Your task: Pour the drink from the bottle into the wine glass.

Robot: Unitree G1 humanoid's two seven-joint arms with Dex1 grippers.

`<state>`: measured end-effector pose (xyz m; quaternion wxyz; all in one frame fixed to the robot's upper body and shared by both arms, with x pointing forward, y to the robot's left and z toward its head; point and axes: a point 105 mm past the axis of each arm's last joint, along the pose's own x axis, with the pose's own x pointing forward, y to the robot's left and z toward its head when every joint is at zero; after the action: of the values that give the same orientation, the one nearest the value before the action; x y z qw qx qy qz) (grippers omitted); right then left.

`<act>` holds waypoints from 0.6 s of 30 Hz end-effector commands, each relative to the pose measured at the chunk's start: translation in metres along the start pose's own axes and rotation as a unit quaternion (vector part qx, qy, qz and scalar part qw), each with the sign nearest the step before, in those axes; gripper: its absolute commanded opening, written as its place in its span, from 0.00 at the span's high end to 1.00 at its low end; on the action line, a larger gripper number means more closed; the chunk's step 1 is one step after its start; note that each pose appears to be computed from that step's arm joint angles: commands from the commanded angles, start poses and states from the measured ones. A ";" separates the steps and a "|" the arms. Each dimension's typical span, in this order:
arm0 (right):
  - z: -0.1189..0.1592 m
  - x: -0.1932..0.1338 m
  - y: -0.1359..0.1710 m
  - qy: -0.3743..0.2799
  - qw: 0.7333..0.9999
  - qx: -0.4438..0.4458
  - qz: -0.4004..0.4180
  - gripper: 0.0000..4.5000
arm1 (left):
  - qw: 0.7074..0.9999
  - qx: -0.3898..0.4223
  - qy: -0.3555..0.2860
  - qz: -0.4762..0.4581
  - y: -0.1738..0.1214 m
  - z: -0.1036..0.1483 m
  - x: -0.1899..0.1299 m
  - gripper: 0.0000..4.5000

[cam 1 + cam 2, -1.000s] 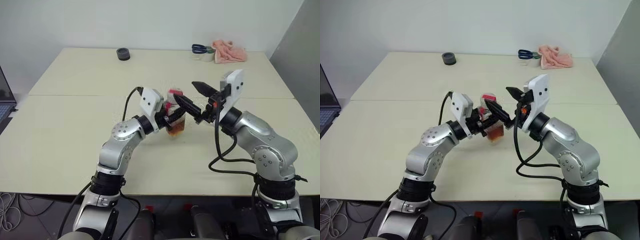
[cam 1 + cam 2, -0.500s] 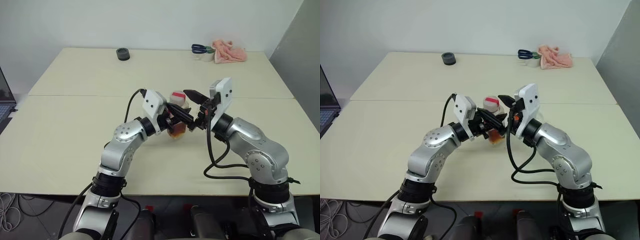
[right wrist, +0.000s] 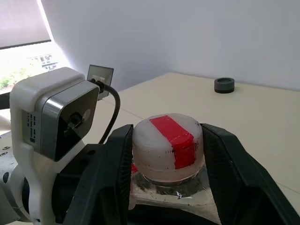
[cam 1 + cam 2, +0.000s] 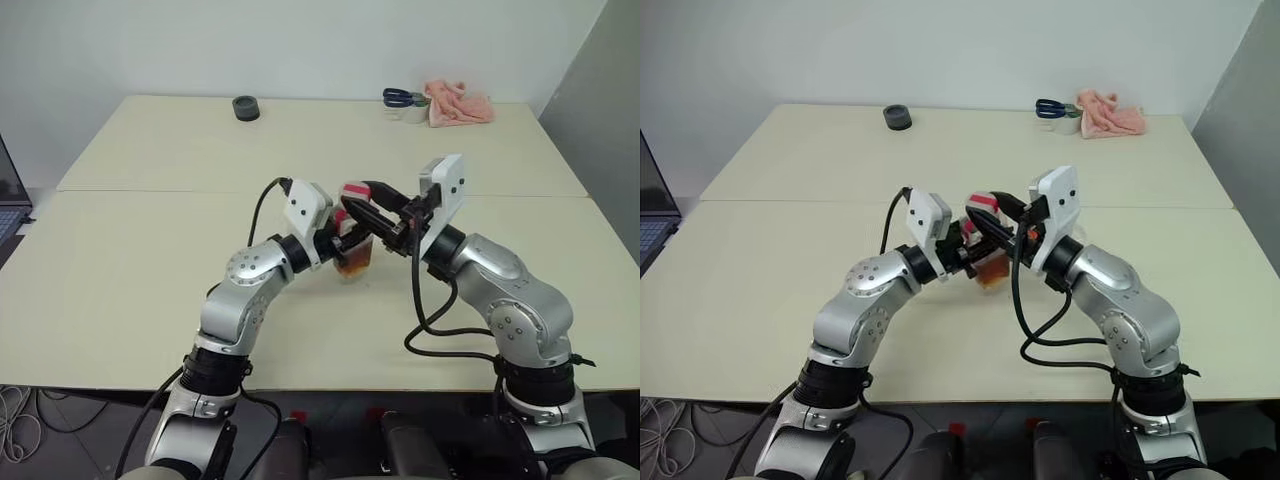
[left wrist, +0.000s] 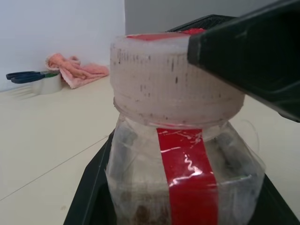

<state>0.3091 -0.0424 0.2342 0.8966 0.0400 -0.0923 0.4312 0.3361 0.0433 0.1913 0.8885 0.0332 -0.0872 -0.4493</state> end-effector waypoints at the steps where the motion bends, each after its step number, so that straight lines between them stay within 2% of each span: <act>1: 0.018 -0.001 0.001 -0.029 0.999 -0.014 0.017 0.59 | 0.998 0.017 -0.023 -0.050 -0.017 0.019 -0.006 0.60; 5: 0.042 -0.005 0.022 -0.028 0.986 -0.010 0.162 0.59 | 0.985 -0.005 -0.022 -0.170 -0.040 0.038 -0.027 0.60; 8: 0.046 -0.009 0.038 0.001 0.962 0.013 0.271 0.59 | 0.951 -0.037 -0.004 -0.306 -0.066 0.053 -0.054 0.60; 11: 0.044 -0.010 0.044 0.023 0.946 0.024 0.323 0.59 | 0.927 -0.047 0.029 -0.371 -0.073 0.060 -0.070 0.60; 15: 0.041 -0.014 0.041 0.043 0.939 0.026 0.339 0.59 | 0.924 -0.035 0.050 -0.377 -0.061 0.063 -0.073 0.60; 18: 0.042 -0.029 0.021 0.057 0.950 0.030 0.304 0.37 | 0.943 -0.018 0.056 -0.327 -0.038 0.058 -0.069 0.60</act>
<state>0.2611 -0.0381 0.2648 0.6952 0.0125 -0.0315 0.7180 0.2550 0.0763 0.2226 0.7011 0.0491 0.0211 -0.7111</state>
